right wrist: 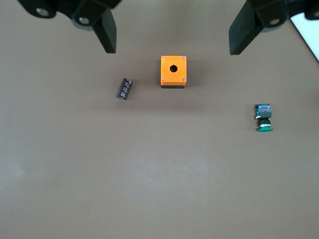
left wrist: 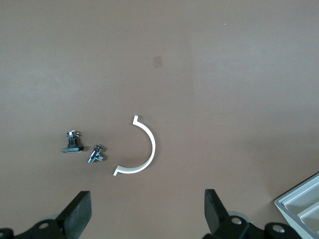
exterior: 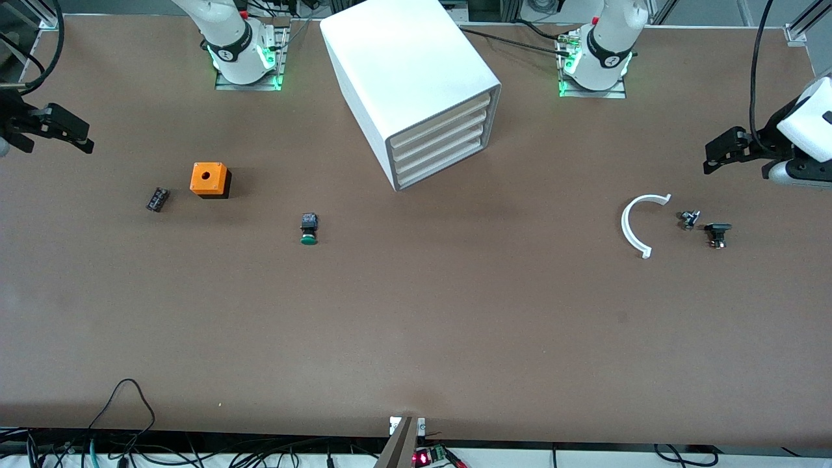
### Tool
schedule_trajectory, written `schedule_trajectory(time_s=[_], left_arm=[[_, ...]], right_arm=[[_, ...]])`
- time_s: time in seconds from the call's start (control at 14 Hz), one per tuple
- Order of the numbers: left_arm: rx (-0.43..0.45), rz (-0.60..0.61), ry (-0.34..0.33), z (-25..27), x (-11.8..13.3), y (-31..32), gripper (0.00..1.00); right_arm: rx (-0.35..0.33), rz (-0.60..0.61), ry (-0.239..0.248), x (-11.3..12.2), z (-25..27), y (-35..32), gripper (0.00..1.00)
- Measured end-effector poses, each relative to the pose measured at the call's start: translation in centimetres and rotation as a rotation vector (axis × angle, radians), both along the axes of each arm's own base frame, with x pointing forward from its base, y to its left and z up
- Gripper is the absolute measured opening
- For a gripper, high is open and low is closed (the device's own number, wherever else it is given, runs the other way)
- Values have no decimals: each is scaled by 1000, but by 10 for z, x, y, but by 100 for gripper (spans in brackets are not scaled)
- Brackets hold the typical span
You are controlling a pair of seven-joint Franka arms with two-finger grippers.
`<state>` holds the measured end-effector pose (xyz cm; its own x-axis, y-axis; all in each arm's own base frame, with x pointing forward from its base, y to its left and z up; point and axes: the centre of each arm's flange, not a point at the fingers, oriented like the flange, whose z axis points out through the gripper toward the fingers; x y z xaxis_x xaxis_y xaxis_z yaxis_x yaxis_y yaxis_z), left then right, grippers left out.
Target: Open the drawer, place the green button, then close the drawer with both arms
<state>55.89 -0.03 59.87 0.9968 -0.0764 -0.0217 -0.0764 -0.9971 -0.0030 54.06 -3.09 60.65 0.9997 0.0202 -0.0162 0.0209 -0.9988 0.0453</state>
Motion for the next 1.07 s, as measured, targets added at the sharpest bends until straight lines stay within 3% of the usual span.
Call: schedule_trajectory(time_s=[0.43,0.71,0.86,1.07], left_arm=[[-3,-20,5,-3,2,-12,100],[-2,-62,42,-31,15,-37,100],[-15,-78,83,-63,27,-50,100],[-60,-85,202,-136,41,-69,100]], right_arm=[[3,2,66,7,-24,2,100],[7,14,117,28,-65,11,100],[1,5,130,41,-90,31,100],[-6,31,141,55,-120,66,100]])
